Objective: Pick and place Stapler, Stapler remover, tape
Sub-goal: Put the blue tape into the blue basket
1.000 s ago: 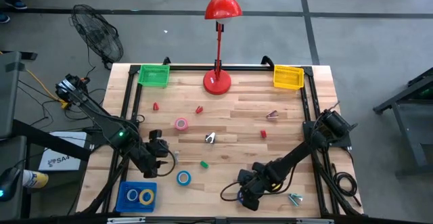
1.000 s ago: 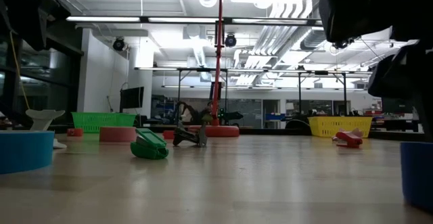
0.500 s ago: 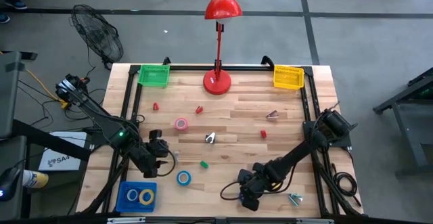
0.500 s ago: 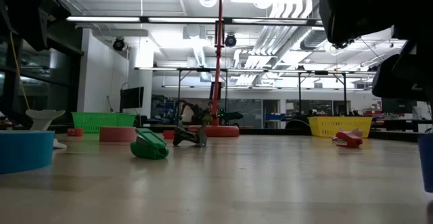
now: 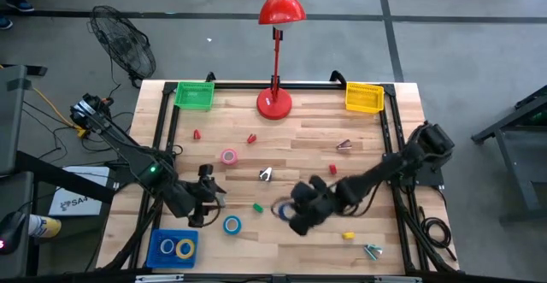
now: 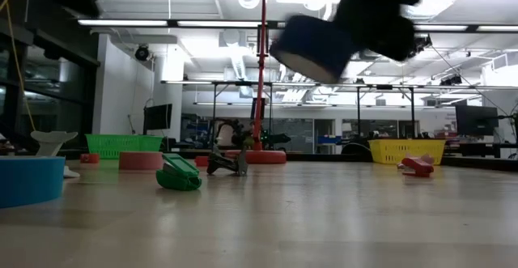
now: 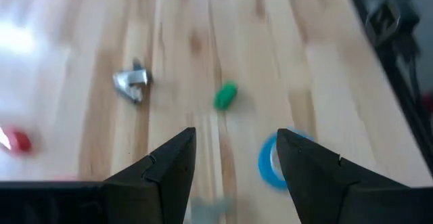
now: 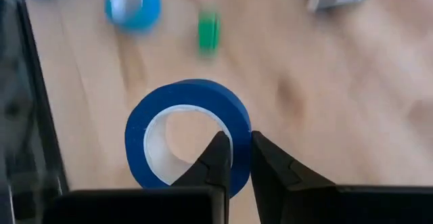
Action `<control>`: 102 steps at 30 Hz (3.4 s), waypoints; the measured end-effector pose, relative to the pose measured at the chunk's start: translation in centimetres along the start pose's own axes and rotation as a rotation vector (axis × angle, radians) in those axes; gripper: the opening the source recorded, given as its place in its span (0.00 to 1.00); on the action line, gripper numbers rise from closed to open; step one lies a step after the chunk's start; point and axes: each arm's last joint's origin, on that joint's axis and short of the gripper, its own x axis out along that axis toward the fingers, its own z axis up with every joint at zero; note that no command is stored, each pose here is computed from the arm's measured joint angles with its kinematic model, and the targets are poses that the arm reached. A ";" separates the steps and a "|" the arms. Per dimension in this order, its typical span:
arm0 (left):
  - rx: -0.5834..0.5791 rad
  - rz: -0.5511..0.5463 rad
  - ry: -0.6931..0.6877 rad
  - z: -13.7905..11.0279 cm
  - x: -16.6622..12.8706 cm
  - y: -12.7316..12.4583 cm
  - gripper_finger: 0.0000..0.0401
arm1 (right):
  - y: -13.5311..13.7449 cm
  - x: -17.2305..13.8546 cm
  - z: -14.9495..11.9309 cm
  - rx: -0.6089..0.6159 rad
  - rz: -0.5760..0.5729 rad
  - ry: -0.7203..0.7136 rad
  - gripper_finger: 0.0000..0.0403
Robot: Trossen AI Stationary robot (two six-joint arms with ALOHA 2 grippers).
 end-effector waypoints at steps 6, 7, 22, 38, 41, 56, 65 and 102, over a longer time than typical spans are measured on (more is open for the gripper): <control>0.004 0.076 -0.233 2.3 0.0 0.0 0.51 | -0.7 -1.2 4.7 -0.068 0.045 -0.266 0.06; -0.005 0.080 -0.263 2.7 0.0 0.2 0.51 | -0.8 -1.4 5.4 -0.084 0.056 -0.300 0.06; -0.132 0.062 -0.499 6.8 0.9 4.5 0.51 | -2.5 -4.6 11.6 -0.269 0.122 -0.638 0.06; -0.145 0.055 -0.603 8.0 0.7 5.9 0.44 | -4.5 -4.6 13.7 -0.304 0.108 -0.678 0.06; -0.147 0.058 -0.603 8.0 0.7 6.0 0.35 | -4.7 -4.5 13.9 -0.300 0.101 -0.680 0.06; -0.136 0.075 -0.602 8.0 0.7 6.0 0.09 | -5.3 -4.3 14.2 -0.310 0.077 -0.672 0.10; -0.130 0.087 -0.576 7.7 0.8 6.0 0.09 | -5.4 -5.0 14.2 -0.322 0.085 -0.661 0.35; -0.281 -0.559 0.364 -0.5 -2.1 1.1 0.09 | -6.9 -6.7 12.6 -0.310 0.024 -0.457 0.44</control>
